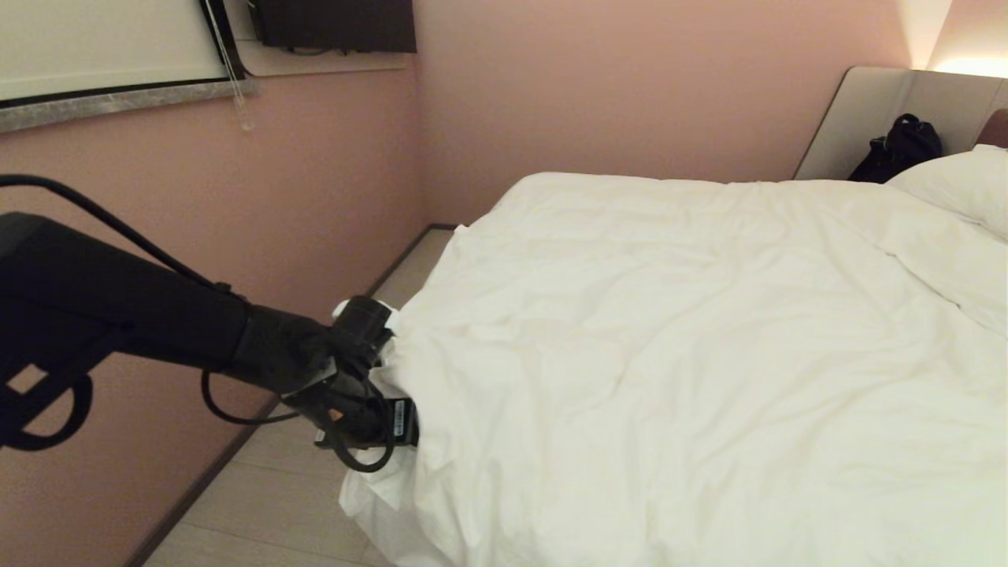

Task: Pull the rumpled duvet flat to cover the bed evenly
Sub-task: Flatten the corners of the folded blanket

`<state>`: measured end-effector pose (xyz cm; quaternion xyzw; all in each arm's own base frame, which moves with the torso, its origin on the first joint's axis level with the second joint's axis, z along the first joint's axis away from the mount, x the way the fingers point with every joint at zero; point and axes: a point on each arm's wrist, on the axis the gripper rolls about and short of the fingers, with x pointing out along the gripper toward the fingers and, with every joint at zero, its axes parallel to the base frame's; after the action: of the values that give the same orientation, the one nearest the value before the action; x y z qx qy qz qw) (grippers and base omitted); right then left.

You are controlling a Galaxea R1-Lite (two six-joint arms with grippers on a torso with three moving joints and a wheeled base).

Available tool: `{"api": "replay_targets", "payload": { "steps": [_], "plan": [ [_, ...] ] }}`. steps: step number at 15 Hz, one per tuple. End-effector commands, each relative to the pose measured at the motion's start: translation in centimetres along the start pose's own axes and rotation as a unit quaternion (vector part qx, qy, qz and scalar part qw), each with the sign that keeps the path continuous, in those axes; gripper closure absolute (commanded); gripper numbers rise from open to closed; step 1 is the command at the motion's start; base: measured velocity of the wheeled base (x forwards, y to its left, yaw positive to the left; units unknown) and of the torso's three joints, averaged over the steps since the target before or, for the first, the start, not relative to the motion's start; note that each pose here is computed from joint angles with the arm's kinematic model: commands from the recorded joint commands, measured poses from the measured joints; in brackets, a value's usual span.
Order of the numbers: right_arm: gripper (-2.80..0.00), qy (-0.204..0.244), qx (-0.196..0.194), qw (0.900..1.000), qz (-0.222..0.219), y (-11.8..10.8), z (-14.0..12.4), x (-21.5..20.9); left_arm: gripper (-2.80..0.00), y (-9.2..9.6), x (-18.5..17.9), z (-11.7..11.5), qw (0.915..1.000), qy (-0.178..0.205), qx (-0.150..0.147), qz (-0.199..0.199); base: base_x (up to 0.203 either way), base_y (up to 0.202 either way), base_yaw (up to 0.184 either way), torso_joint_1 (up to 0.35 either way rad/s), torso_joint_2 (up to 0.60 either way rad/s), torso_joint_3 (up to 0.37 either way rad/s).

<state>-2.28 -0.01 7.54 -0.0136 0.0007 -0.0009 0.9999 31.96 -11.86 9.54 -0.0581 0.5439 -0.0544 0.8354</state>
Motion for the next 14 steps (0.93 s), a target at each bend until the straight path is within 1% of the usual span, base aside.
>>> {"api": "replay_targets", "payload": {
  "steps": [1,3,5,8,10,11,12,14],
  "plan": [
    [0.00,0.000,0.000,1.000,0.000,0.0,0.0,0.0,-2.80,1.0,-1.3,-1.2,0.9999,0.003,-0.008,0.006,0.000,0.000,0.000,0.000,0.00,0.000],
    [0.00,0.001,0.000,1.000,0.000,0.0,0.0,0.0,-2.80,1.9,-1.7,-2.7,0.9998,0.010,-0.013,0.009,0.000,0.000,0.000,0.000,0.00,0.000],
    [0.00,0.000,0.000,1.000,0.000,0.0,0.0,0.0,-2.80,2.6,-1.4,-4.5,0.9996,0.018,-0.019,0.007,0.000,0.000,0.000,0.000,0.00,0.000],
    [0.00,0.000,0.000,1.000,0.000,0.0,0.0,0.0,-2.80,3.0,-0.3,-5.8,0.9994,-0.004,-0.033,-0.003,0.000,0.000,0.000,0.000,0.00,0.000],
    [0.00,0.000,0.000,1.000,0.000,0.0,0.0,0.0,-2.80,3.2,0.3,-6.3,0.9993,-0.014,-0.034,-0.007,0.000,0.000,0.000,0.000,0.00,0.000],
    [0.00,0.001,0.000,1.000,0.000,0.0,0.0,0.0,-1.49,3.2,0.7,-6.3,0.9993,-0.017,-0.034,-0.009,0.000,0.000,0.000,0.000,0.00,0.000],
    [0.00,0.001,0.000,1.000,0.000,0.0,0.0,0.0,0.00,3.3,1.2,-6.5,0.9992,-0.020,-0.035,-0.008,0.000,0.000,0.000,0.000,0.00,0.000],
    [0.00,0.000,0.000,1.000,0.000,0.0,0.0,0.0,0.00,3.5,2.1,-7.0,0.9984,-0.039,-0.039,-0.014,0.000,0.000,0.000,0.000,0.00,0.000]
  ]
}}
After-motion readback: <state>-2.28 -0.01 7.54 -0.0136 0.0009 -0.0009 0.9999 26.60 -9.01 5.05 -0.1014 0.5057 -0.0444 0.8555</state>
